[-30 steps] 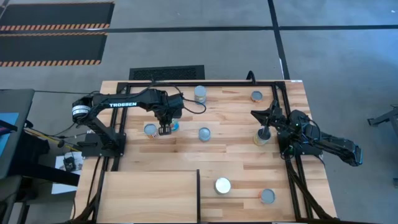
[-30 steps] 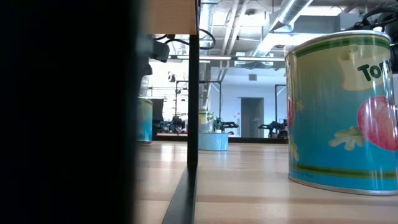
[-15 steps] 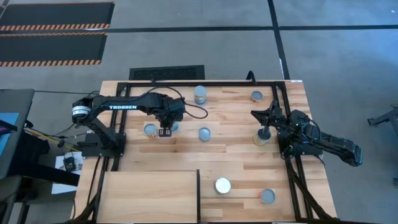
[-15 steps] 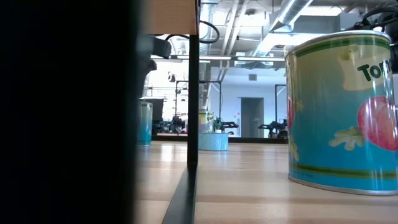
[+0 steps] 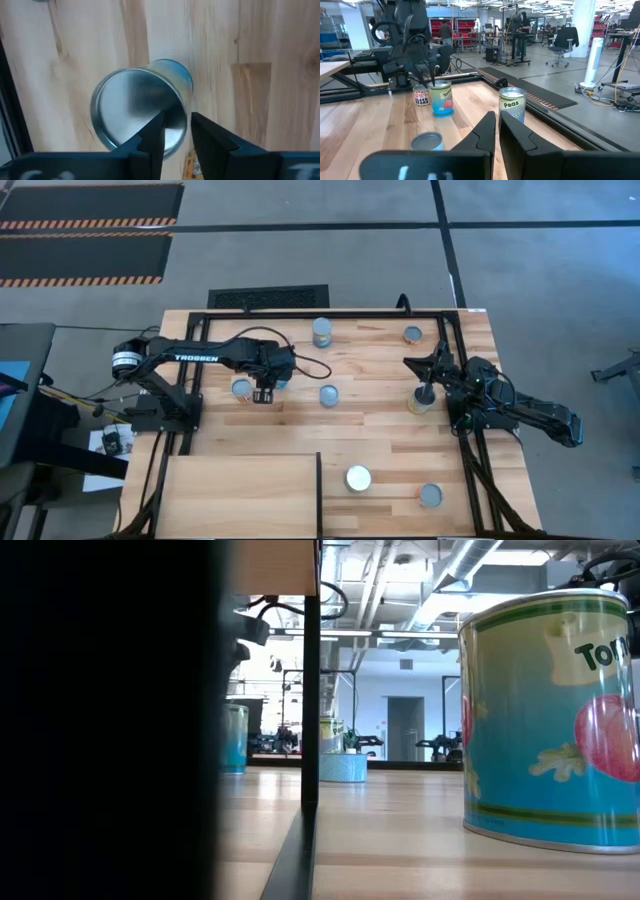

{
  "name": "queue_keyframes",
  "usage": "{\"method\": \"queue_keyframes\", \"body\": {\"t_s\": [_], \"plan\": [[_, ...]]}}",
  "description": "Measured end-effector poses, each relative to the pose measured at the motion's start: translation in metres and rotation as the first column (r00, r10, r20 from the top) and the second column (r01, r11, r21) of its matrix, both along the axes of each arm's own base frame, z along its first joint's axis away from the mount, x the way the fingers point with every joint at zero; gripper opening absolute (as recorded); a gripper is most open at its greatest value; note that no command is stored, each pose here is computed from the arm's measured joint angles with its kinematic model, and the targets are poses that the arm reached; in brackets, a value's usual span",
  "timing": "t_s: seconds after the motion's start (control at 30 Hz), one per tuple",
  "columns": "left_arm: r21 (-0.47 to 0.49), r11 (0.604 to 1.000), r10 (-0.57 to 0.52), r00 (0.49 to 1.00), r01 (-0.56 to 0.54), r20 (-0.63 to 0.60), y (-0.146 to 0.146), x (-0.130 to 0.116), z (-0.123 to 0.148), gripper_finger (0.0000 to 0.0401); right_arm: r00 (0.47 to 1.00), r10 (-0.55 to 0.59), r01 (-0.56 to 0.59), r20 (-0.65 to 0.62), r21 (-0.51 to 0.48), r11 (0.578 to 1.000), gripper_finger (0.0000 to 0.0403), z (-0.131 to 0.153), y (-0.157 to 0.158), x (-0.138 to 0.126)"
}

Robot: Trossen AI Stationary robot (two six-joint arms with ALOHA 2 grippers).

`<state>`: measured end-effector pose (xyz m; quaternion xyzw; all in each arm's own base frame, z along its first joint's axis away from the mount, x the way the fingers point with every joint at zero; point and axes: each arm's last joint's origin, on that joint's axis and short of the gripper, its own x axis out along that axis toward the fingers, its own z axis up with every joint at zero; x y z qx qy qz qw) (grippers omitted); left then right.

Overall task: Pick and place cans onto a shelf
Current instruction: Put the canned tomatoes on the shelf

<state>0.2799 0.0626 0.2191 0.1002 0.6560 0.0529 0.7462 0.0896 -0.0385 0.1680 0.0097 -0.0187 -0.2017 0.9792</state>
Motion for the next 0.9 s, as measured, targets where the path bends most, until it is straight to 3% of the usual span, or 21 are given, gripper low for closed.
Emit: {"method": "queue_keyframes", "body": {"t_s": [0.17, 0.33, 0.6, 0.73, 0.9], "plan": [[-0.009, 1.0, -0.028, 0.999, 0.028, 0.024, -0.001, 0.004, 0.002, 0.0015, 1.0, 0.0, 0.0, 0.0, 0.0, 1.0, 0.0049, 0.0, 0.0, 0.0], [-0.052, 0.998, 0.018, 1.0, -0.018, -0.014, -0.009, 0.006, 0.018, 0.0001, 1.0, 0.0, 0.0, 0.0, 0.0, 1.0, 0.0049, 0.0, 0.0, 0.0], [0.019, 0.997, 0.075, 0.991, -0.078, 0.115, -0.036, 0.017, 0.097, 0.0, 1.0, 0.0, 0.0, 0.0, 0.0, 1.0, 0.0049, 0.0, 0.0, 0.0], [-0.003, 0.991, 0.131, 0.975, -0.132, 0.177, -0.052, 0.012, 0.137, 0.0, 1.0, 0.0, 0.0, 0.001, 0.0, 1.0, 0.0049, 0.0, 0.0, 0.0], [-0.02, 0.998, 0.061, 0.981, -0.058, 0.184, -0.091, -0.007, 0.175, 0.0, 1.0, 0.0, 0.0, 0.001, 0.0, 1.0, 0.0049, 0.0, 0.0, 0.0]]}}
